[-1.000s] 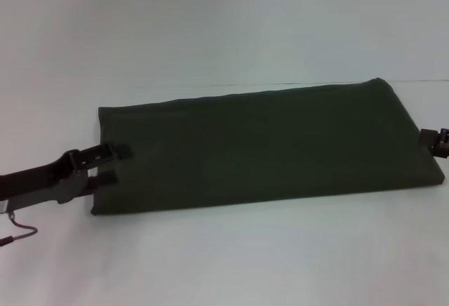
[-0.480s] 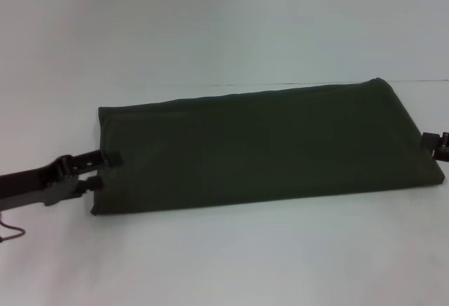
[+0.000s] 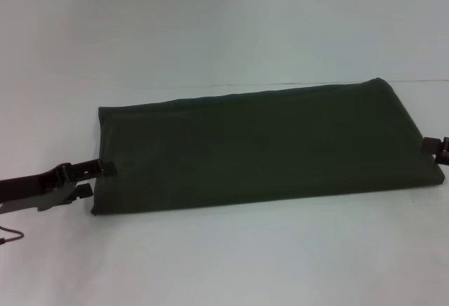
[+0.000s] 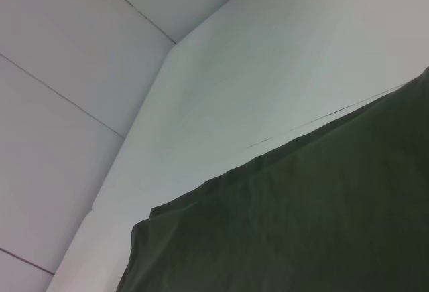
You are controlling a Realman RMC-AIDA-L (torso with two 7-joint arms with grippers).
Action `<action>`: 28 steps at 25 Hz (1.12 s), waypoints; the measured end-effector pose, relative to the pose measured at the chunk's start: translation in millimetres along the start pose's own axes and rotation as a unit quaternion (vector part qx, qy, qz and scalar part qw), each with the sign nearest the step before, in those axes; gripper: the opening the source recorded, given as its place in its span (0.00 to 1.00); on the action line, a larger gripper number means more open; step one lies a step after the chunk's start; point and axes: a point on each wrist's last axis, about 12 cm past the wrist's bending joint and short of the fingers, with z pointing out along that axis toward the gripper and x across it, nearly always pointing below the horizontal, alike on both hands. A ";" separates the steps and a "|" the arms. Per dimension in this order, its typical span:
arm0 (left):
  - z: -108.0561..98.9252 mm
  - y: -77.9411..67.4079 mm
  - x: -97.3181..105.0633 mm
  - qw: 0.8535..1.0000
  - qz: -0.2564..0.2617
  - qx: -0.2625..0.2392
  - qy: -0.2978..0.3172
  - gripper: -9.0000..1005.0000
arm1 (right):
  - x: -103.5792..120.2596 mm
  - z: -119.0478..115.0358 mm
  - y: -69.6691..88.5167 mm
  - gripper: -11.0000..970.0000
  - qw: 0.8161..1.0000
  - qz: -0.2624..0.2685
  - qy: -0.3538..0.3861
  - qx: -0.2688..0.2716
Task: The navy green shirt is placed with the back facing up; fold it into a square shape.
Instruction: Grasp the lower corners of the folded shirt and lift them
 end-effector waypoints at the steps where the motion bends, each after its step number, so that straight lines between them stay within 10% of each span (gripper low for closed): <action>1: 1.3 0.3 0.2 1.000 0.002 -0.003 0.001 0.88 | 0.0 0.0 -0.1 0.84 1.000 0.000 0.000 0.000; 28: 21.2 1.2 7.6 0.999 0.014 -0.030 0.022 0.88 | -3.1 2.0 0.2 0.84 1.000 0.000 -0.002 0.004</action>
